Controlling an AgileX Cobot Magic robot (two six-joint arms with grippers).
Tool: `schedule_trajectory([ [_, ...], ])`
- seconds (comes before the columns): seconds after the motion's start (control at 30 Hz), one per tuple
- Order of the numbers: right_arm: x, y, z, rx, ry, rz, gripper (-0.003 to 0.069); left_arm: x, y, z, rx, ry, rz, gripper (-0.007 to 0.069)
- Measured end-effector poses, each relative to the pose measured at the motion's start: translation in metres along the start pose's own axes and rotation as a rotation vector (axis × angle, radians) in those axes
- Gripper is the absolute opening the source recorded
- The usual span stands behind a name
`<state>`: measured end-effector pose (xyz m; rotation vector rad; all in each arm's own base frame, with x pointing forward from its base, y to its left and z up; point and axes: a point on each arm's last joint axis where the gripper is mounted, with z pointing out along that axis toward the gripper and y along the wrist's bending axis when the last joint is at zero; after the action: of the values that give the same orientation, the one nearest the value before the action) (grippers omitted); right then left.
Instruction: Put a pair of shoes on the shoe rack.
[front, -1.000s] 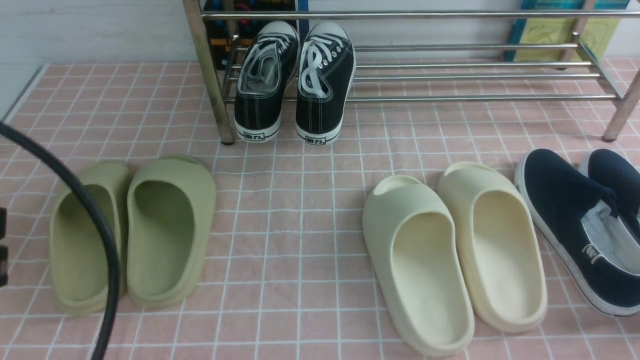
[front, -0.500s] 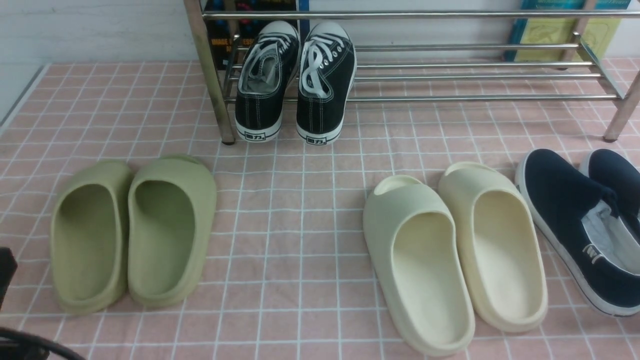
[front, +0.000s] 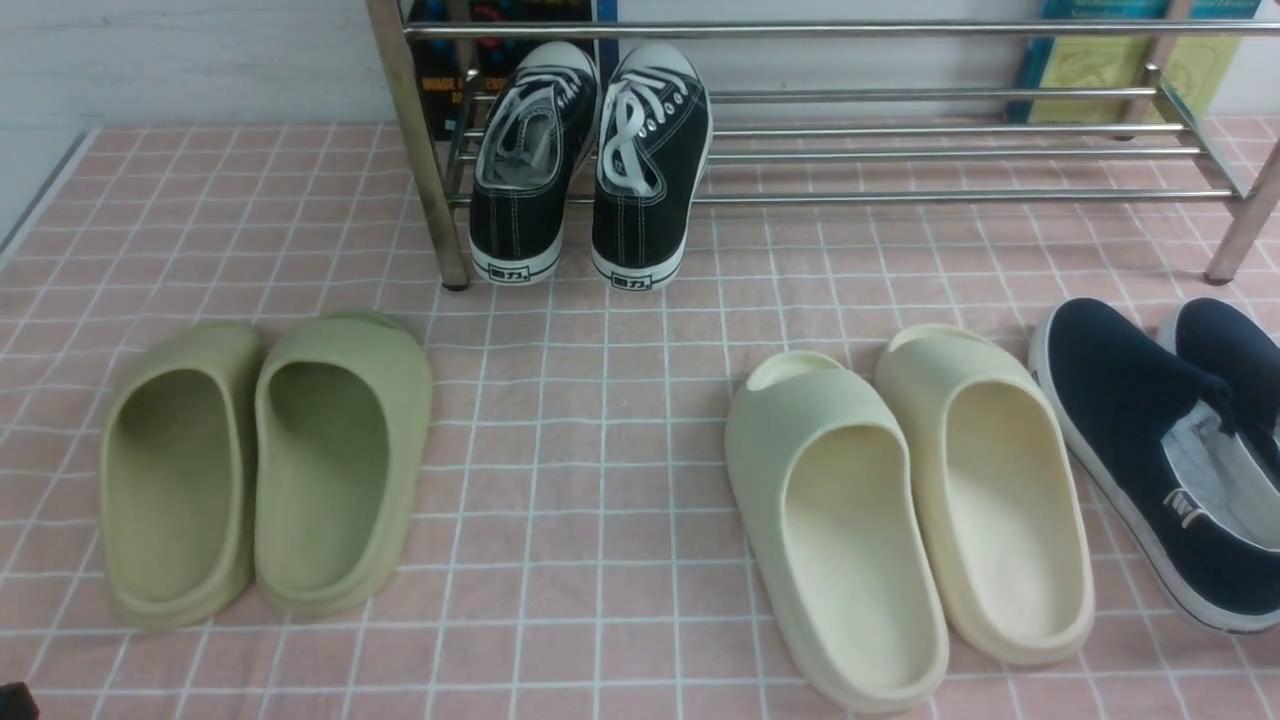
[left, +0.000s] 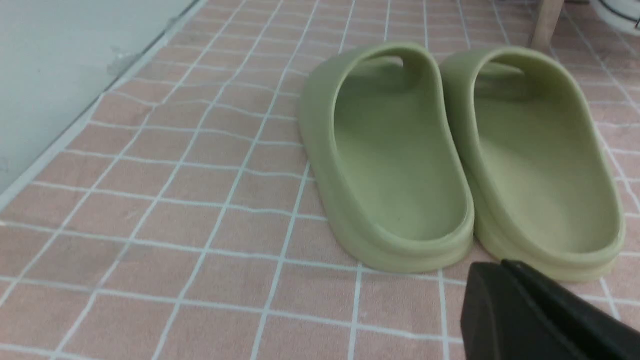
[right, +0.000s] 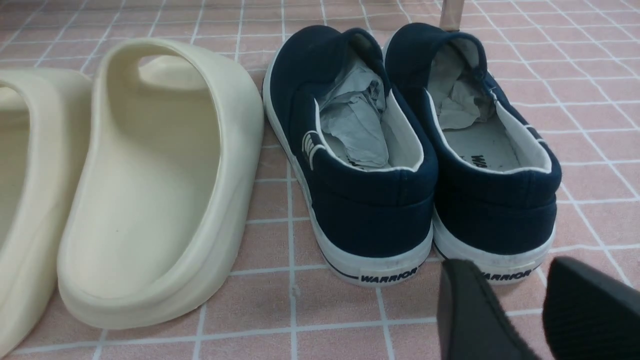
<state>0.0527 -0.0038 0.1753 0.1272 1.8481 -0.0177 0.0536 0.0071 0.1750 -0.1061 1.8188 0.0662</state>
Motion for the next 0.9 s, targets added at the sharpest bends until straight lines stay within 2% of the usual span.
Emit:
schedule_trajectory([
  [0.27,0.0000,0.0000,0.0000,0.000,0.000,0.000,0.0240,0.0019,-0.0027,-0.0003,0.061,0.028,0.052,0.0005],
  [0.9,0.0000,0.0000,0.0000,0.000,0.000,0.000,0.0240,0.0020,-0.0026,-0.0004,0.060,0.031,0.055,0.0014],
])
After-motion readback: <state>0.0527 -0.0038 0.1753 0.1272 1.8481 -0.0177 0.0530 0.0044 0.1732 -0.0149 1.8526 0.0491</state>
